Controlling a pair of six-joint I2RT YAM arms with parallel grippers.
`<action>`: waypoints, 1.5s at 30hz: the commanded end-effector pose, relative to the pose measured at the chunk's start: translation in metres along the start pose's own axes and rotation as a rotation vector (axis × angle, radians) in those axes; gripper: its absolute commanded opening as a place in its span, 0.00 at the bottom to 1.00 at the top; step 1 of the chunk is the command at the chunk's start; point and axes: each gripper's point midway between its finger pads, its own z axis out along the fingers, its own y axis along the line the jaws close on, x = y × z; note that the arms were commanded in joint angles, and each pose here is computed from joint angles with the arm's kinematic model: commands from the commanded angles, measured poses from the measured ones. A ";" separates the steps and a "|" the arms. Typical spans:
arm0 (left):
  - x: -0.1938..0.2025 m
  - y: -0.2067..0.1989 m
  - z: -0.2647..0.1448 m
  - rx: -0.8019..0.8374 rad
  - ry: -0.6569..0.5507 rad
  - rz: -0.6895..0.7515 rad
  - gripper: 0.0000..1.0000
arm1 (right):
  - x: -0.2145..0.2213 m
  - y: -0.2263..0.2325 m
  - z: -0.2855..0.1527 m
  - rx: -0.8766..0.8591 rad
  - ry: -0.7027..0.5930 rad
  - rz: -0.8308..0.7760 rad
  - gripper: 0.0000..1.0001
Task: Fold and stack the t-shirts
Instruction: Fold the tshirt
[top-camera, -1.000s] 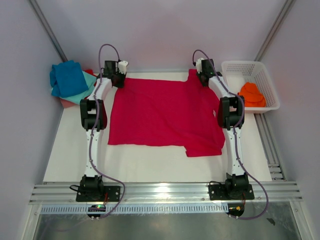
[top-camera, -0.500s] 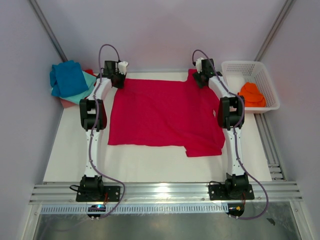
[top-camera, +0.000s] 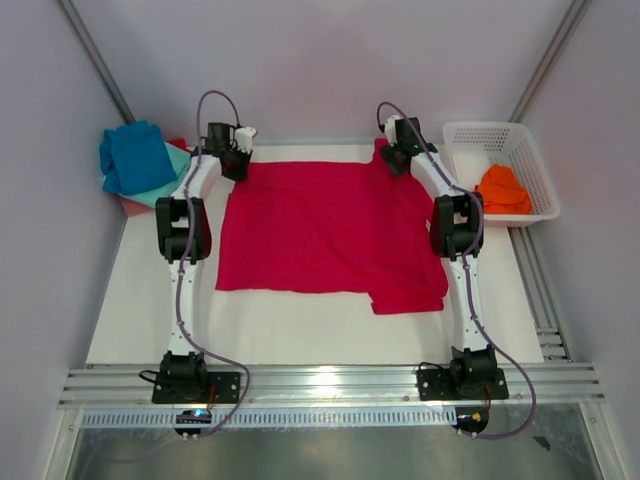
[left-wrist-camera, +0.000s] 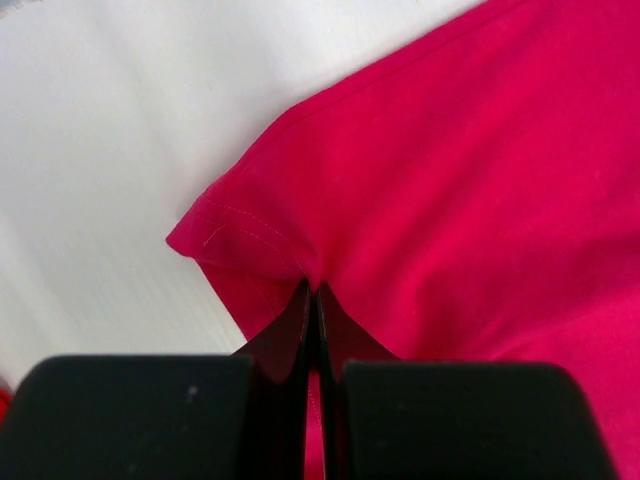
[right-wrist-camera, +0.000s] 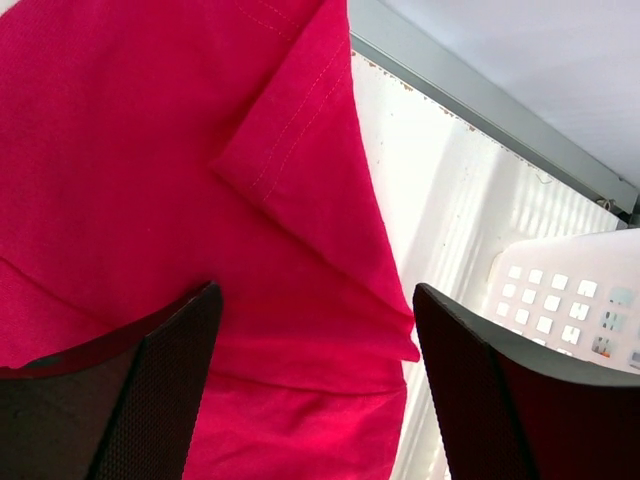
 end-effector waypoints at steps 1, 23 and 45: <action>0.004 -0.015 -0.034 0.059 0.051 -0.014 0.00 | 0.002 0.016 0.000 -0.049 0.026 -0.008 0.81; 0.021 -0.037 -0.090 0.174 0.136 -0.063 0.00 | 0.011 0.039 -0.010 -0.156 0.049 -0.035 0.03; -0.009 -0.025 -0.107 0.121 0.039 -0.064 0.00 | -0.082 -0.042 -0.106 -0.002 -0.210 0.058 0.03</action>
